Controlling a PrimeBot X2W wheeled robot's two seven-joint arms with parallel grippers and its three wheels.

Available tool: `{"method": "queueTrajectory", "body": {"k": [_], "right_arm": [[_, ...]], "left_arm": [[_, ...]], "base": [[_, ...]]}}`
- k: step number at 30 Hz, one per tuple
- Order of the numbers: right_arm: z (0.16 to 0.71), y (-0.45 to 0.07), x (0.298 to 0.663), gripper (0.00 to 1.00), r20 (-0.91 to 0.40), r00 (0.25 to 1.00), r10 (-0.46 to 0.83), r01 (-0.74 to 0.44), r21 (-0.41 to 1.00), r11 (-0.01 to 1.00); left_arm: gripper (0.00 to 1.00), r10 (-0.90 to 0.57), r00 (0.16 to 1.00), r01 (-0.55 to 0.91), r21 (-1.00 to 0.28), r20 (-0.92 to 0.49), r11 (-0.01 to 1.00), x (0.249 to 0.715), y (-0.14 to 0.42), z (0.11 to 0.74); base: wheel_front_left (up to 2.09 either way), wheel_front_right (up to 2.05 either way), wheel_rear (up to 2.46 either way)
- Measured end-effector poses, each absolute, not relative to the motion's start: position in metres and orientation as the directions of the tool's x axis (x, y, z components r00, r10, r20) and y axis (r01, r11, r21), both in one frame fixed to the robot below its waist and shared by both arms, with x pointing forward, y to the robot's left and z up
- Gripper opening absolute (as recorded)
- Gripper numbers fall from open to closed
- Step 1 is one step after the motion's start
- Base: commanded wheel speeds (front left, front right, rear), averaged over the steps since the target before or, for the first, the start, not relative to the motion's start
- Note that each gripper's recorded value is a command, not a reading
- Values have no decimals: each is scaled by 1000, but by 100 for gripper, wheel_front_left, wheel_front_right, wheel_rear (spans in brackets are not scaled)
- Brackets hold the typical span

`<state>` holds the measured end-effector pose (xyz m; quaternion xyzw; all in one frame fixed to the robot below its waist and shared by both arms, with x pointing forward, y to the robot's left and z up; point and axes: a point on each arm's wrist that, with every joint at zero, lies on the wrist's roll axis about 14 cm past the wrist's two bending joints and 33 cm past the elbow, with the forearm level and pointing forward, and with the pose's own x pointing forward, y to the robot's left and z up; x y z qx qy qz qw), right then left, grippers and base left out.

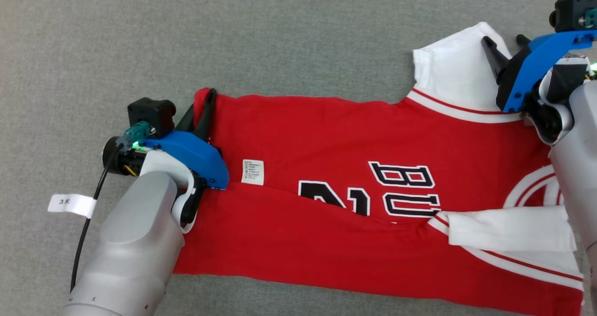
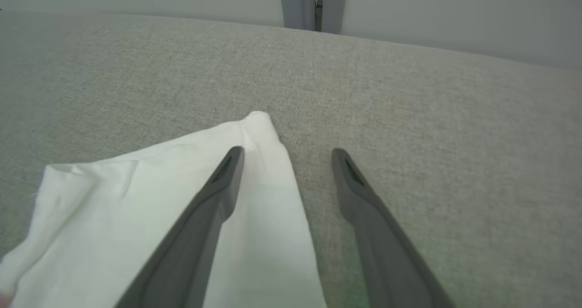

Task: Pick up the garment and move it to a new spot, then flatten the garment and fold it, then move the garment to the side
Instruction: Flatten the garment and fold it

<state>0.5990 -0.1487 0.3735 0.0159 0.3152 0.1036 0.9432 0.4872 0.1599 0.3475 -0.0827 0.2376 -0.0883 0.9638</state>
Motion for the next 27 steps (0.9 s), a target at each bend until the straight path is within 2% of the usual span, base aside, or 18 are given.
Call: {"method": "queueTrajectory", "body": {"k": [5, 6, 7, 8, 12, 21, 27], "right_arm": [[359, -133, 608, 98, -655, 720, 231, -217, 103, 971], [358, -131, 609, 49, -659, 714, 234, -223, 103, 969], [358, -130, 610, 18, -661, 713, 236, -227, 100, 969], [359, -131, 610, 0, -661, 713, 235, -232, 94, 968], [367, -132, 614, 0, -620, 748, 236, -238, 81, 968], [414, -137, 628, 0, -409, 883, 231, -206, 104, 973], [452, -139, 610, 0, -273, 932, 238, -199, 165, 966]], "left_arm": [[0, -211, 873, 131, -206, -439, 970, 488, 162, 344], [0, -210, 873, 128, -209, -439, 970, 488, 163, 344], [0, -210, 874, 126, -212, -439, 969, 488, 163, 344], [0, -212, 874, 128, -212, -437, 969, 488, 162, 344], [0, -209, 878, 123, -220, -430, 968, 488, 163, 346], [0, -178, 916, 104, -217, -360, 971, 497, 175, 372], [0, -162, 940, 99, -215, -301, 972, 484, 179, 392]], "base": [[0, 0, 0], [0, 0, 0], [0, 0, 0], [0, 0, 0], [0, 0, 0], [0, 0, 0], [0, 0, 0]]}}
